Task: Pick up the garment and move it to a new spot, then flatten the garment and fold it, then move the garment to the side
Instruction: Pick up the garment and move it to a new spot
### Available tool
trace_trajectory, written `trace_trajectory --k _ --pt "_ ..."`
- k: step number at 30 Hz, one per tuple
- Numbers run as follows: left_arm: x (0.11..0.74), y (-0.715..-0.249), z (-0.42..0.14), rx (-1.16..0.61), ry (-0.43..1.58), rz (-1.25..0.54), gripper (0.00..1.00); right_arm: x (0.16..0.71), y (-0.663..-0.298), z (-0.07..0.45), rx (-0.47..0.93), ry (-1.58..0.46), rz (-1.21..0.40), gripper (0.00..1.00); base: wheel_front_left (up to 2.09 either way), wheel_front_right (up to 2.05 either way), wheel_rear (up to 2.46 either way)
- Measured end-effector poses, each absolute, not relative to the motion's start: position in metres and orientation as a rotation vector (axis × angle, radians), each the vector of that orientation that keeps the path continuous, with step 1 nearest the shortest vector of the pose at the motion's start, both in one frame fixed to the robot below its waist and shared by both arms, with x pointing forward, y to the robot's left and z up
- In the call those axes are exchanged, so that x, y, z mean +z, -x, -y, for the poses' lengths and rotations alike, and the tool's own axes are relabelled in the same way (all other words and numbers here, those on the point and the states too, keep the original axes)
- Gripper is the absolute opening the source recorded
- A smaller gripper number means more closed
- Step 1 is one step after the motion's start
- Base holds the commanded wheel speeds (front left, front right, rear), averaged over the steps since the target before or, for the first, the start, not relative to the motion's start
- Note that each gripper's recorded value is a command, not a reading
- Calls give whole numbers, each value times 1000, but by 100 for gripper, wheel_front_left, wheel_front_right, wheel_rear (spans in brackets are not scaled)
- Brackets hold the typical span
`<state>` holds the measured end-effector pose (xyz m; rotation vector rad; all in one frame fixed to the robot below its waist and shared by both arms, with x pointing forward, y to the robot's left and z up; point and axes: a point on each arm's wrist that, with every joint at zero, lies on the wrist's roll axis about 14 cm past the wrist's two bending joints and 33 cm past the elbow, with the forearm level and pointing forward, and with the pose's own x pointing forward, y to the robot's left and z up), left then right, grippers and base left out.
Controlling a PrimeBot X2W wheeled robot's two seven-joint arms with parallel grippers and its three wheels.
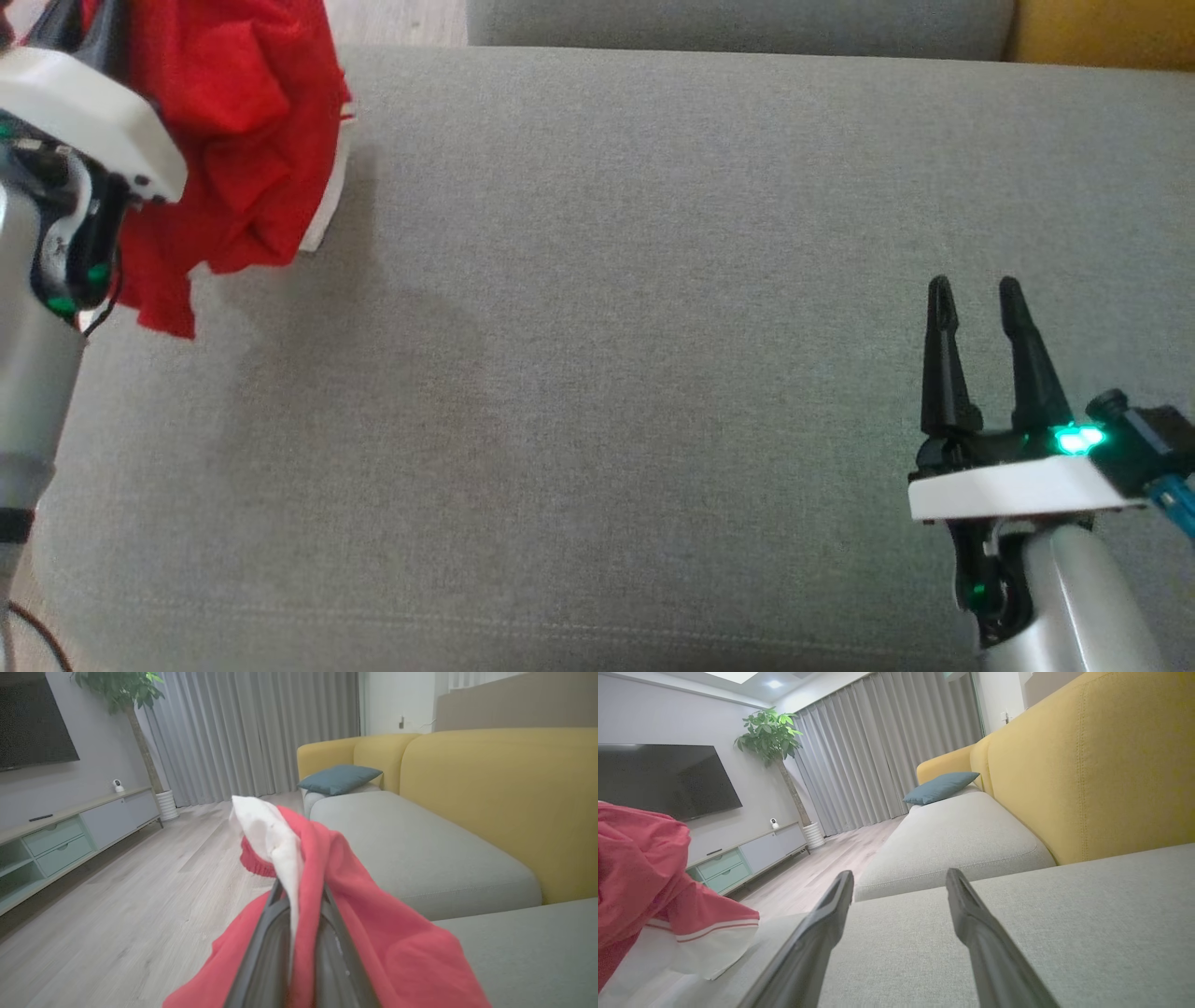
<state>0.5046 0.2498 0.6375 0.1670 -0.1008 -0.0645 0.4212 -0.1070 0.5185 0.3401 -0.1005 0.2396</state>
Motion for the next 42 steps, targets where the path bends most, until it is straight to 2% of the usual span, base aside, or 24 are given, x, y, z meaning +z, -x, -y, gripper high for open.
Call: trace_trajectory --k 8,15,21,28,36,37,38,39,42 --pt "677 -495 -200 -188 -131 230 0 521 -412 114 222 -343 107 100 0 0 0" --pt "707 -479 -82 -454 -15 308 0 534 -401 133 175 -350 149 100 0 0 0" --pt "712 -472 -6 -620 60 314 0 547 -393 164 95 -351 202 100 0 0 0" --pt "668 -481 59 -736 116 218 0 555 -381 203 -15 -331 241 100 0 0 0" --pt "551 -494 99 -803 32 12 0 543 -366 238 -131 -312 213 100 0 0 0" --pt "538 -497 100 -800 16 -11 15 541 -365 240 -139 -309 206 100 0 0 0" --pt "525 -499 100 -797 5 -31 79 539 -366 242 -147 -307 201 100 0 0 0" --pt "515 -501 100 -798 -3 -45 100 538 -366 245 -154 -307 197 100 0 0 0" --pt "500 -504 99 -794 -6 -65 100 534 -367 248 -167 -303 186 100 0 0 0"
